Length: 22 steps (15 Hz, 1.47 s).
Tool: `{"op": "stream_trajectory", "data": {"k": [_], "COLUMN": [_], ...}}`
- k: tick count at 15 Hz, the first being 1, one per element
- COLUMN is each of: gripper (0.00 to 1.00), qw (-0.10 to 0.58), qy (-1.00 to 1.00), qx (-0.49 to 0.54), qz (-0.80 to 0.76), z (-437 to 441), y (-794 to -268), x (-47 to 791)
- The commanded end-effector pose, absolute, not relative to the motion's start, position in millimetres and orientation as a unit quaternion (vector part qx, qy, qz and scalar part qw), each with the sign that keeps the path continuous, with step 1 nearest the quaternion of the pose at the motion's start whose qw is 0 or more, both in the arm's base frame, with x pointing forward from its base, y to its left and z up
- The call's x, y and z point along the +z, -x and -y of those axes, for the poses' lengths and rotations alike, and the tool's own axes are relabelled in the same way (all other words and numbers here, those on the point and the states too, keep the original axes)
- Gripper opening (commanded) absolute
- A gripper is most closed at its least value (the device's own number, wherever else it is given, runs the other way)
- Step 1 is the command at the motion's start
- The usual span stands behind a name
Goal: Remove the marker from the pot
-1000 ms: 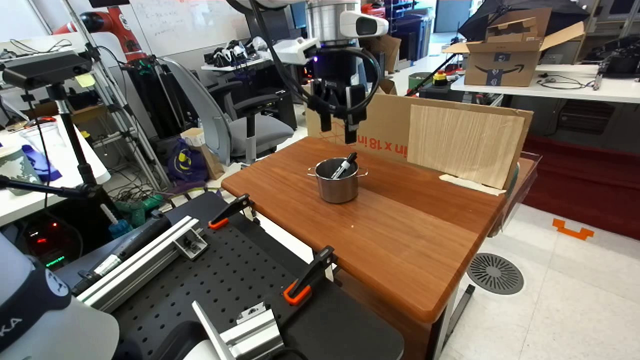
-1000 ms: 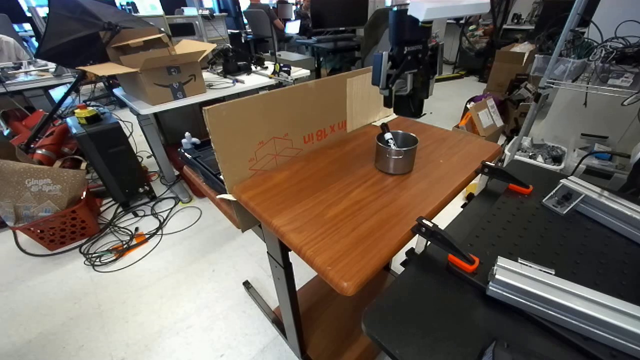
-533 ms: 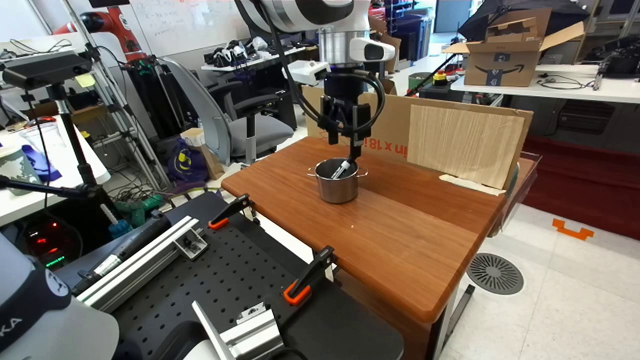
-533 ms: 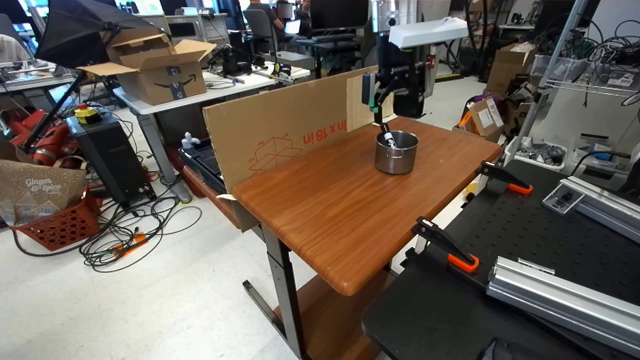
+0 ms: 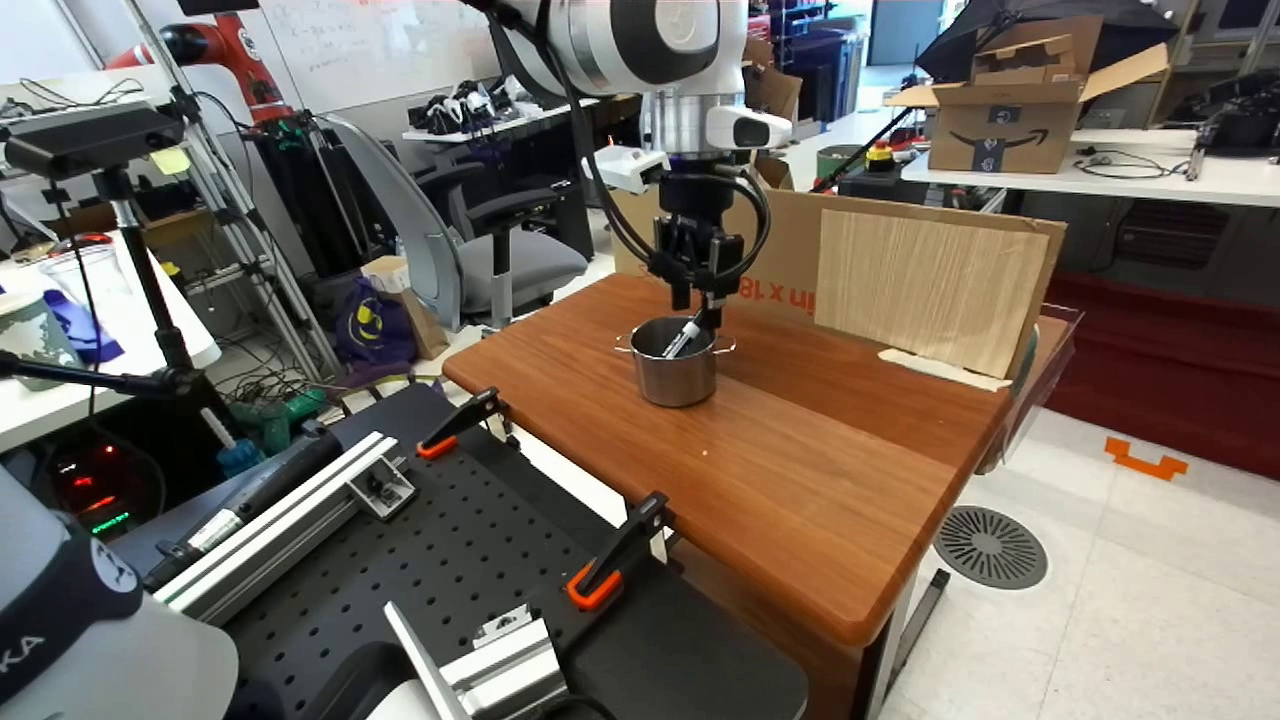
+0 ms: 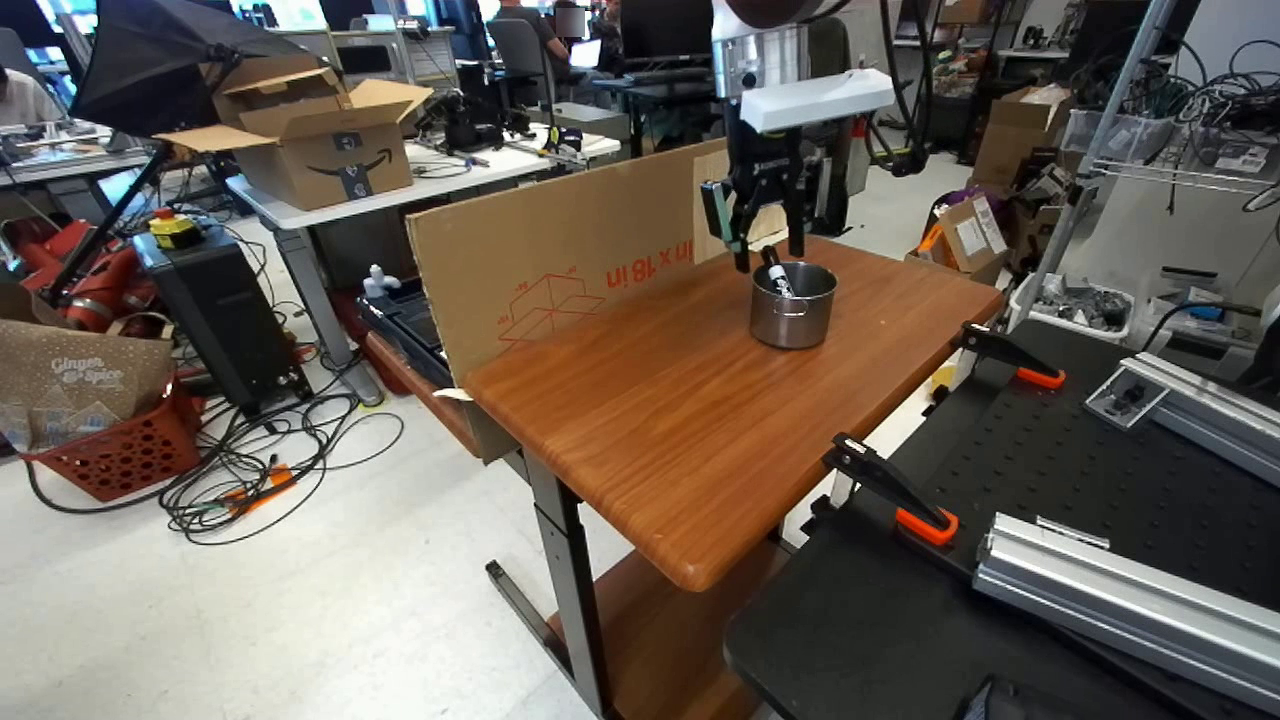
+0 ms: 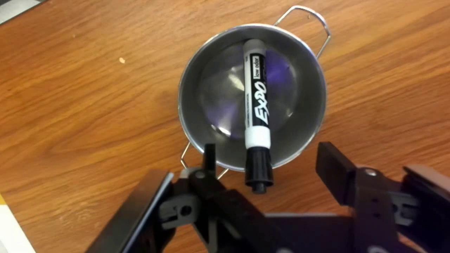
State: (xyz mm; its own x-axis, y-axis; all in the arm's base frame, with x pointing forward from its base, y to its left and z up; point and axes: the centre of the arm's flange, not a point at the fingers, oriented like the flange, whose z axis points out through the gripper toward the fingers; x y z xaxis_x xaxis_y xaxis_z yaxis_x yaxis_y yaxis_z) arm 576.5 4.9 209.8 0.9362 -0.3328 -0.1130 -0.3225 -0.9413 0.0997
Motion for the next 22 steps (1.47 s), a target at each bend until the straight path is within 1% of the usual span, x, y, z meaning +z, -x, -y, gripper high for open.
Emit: {"op": "stream_trajectory", "data": {"k": [1,4,5,6,7,9,16,22], "gripper": [0.42,0.19,0.13,0.05,0.0,0.05,0.05,0.05], "qw": [0.049,0.051,0.051,0.052,0.053,0.055,0.052,0.046], "qy": [-0.981,-0.981,-0.981,-0.981,-0.981,-0.981,-0.982,-0.984], "qx": [-0.067,-0.066,-0.065,-0.064,-0.063,-0.063,-0.059,-0.037], "qz": [0.176,0.177,0.177,0.177,0.177,0.177,0.175,0.17], "z": [-7.2,-9.1,-9.9,-10.5,-11.0,-10.3,-9.3,-7.1], "y": [-588.5,-593.1,-594.1,-595.0,-595.8,-595.7,-592.8,-585.6], "x": [204.4,205.2,206.2,206.8,207.3,207.0,220.6,264.8]}}
